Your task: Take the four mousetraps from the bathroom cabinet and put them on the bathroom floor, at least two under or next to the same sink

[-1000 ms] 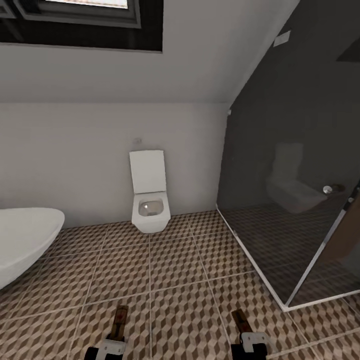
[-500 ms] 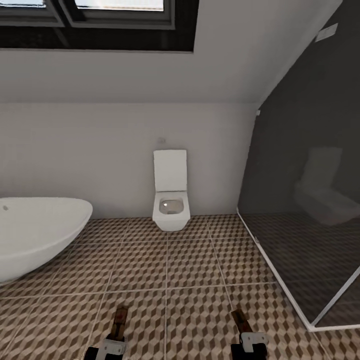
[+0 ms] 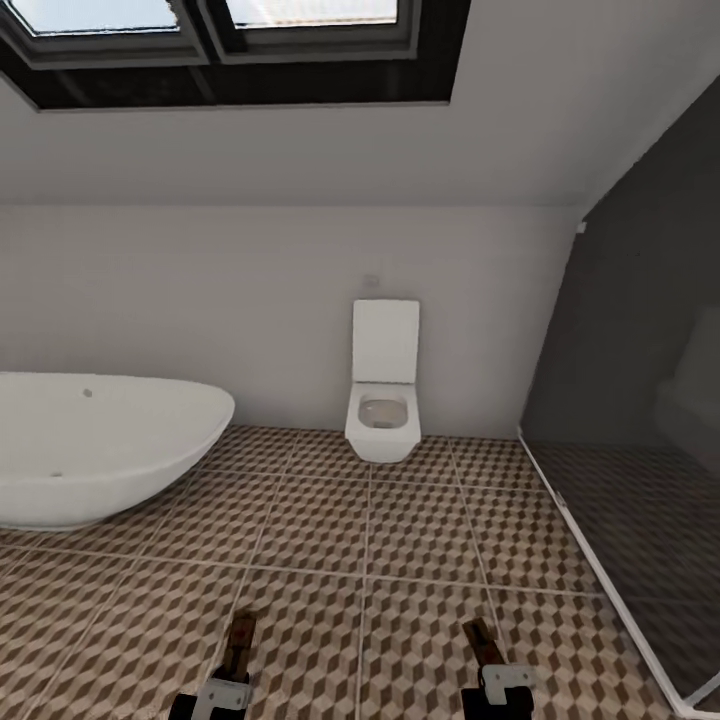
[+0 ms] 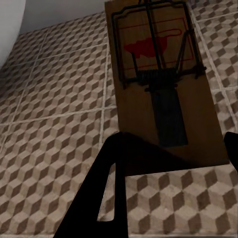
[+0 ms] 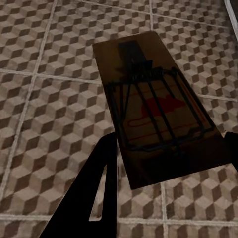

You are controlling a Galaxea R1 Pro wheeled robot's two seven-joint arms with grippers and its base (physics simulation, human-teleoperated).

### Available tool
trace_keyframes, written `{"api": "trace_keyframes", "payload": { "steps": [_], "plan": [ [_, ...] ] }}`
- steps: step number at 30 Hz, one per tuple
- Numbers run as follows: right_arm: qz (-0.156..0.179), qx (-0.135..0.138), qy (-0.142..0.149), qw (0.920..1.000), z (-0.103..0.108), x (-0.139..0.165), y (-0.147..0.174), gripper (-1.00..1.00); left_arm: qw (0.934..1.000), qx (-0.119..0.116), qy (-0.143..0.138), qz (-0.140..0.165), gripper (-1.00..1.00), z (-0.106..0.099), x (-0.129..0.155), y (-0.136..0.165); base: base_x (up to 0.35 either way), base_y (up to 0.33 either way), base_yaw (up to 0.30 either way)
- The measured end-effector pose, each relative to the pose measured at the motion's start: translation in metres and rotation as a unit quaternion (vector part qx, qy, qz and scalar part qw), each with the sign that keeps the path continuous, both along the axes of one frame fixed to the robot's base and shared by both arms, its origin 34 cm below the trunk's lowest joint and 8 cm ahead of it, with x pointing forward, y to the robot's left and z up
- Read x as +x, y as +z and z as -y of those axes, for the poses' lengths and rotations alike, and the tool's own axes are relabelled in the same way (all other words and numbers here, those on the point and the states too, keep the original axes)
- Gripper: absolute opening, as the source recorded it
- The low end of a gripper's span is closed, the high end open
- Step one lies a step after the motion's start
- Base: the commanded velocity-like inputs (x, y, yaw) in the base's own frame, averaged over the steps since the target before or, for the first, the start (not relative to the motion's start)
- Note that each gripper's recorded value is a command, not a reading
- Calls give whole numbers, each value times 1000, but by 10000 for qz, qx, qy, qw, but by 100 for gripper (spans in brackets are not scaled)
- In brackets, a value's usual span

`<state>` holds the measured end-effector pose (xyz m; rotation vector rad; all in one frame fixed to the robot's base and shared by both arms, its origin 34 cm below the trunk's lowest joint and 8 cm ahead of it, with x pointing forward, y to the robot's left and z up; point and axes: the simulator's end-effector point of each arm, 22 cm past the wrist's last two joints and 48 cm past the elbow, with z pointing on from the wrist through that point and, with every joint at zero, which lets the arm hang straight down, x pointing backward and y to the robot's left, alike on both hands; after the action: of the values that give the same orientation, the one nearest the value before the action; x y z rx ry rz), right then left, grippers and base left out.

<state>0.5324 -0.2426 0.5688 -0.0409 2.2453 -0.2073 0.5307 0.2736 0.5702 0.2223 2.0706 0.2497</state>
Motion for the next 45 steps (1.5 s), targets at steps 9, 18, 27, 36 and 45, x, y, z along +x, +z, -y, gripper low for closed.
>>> {"api": "trace_keyframes", "payload": {
  "steps": [9,18,27,36,45],
  "plan": [
    [0,0,0,10000,0,0,0,-100,10000,0,0,0,-100,0,0,0,0,0,290],
    [0,0,0,10000,0,0,0,-100,10000,0,0,0,-100,0,0,0,0,0,290],
    [0,0,0,10000,0,0,0,-100,10000,0,0,0,-100,0,0,0,0,0,290],
    [0,0,0,10000,0,0,0,-100,10000,0,0,0,-100,0,0,0,0,0,290],
    [-7,3,1,10000,0,-1,0,-100,10000,0,0,0,-100,0,0,0,0,0,290]
  ]
}}
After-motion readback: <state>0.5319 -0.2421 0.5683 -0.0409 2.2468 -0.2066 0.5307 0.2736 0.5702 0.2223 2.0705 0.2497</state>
